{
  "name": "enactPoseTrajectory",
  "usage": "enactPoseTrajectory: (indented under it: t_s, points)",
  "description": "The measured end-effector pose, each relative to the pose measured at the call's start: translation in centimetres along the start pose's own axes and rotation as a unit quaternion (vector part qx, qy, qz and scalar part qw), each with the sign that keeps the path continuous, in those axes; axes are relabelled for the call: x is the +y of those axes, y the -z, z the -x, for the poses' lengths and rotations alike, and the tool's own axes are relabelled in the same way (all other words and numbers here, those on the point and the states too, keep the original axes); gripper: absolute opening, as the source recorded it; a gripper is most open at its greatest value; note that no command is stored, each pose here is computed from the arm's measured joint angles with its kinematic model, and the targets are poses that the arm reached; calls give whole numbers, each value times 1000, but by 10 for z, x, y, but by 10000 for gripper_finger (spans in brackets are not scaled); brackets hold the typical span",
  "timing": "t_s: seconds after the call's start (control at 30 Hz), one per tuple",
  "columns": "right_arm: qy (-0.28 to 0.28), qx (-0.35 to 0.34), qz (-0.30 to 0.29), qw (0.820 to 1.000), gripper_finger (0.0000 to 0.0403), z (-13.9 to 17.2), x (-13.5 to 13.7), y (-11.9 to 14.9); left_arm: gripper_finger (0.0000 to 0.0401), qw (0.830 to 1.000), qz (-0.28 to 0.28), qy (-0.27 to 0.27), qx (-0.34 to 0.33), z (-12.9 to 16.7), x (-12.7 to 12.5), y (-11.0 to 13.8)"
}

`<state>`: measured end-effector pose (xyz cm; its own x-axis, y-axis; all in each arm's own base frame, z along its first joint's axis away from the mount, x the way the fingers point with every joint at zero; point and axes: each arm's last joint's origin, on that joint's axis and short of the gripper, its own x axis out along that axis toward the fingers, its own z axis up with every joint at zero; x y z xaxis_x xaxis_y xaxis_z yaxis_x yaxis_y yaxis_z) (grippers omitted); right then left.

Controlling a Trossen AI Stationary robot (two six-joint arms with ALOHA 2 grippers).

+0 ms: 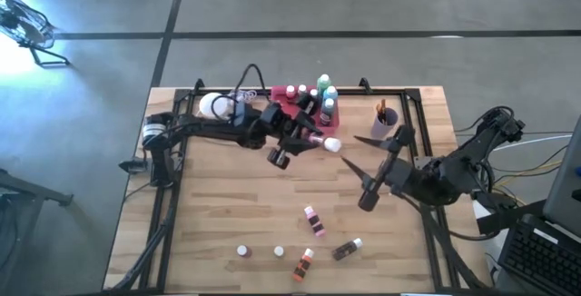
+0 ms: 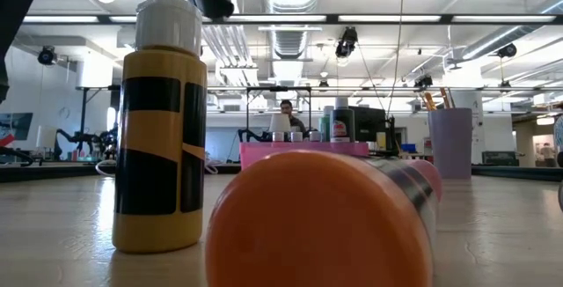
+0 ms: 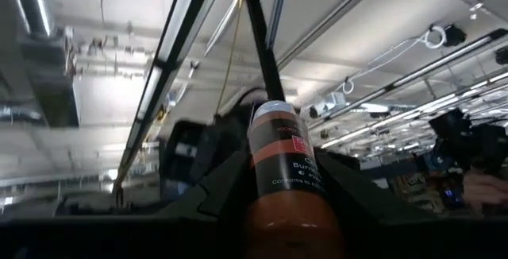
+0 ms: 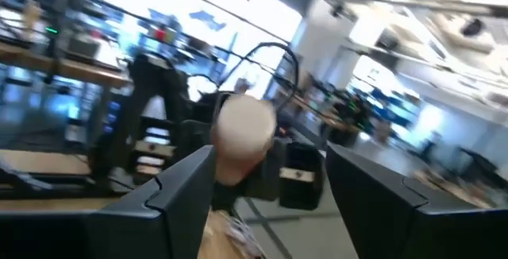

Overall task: Pick & Place Paint Supplies
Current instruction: Put the brown black paint bottle into the pink bin

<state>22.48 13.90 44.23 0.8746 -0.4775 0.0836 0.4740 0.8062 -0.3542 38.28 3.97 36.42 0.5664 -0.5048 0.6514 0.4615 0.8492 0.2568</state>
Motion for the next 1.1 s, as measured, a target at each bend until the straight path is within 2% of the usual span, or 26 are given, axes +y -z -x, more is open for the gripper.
enactPoseTrajectory:
  t_s: [0.17,0.37,0.53,0.63,0.77,0.83,0.93,1.1]
  points:
    - [51,36,-4,998,228,0,-2,4,136,997,30,-19,62,2,5,14]
    - [77,66,-2,995,218,7,1,10,136,995,32,-29,89,6,10,18]
    - [54,67,-24,996,212,16,4,11,136,991,49,-40,118,10,15,23]
    - [39,80,-29,996,210,19,7,20,136,987,64,-48,137,12,17,27]
    - [-36,114,-69,990,214,20,10,34,136,982,85,-54,159,14,17,32]
    - [-47,134,-79,987,218,20,11,40,136,976,117,-60,172,15,17,36]
    - [-52,149,-66,985,225,20,13,47,136,964,173,-60,191,17,17,40]
    - [-60,151,-39,986,239,21,13,49,136,950,214,-70,217,20,16,46]
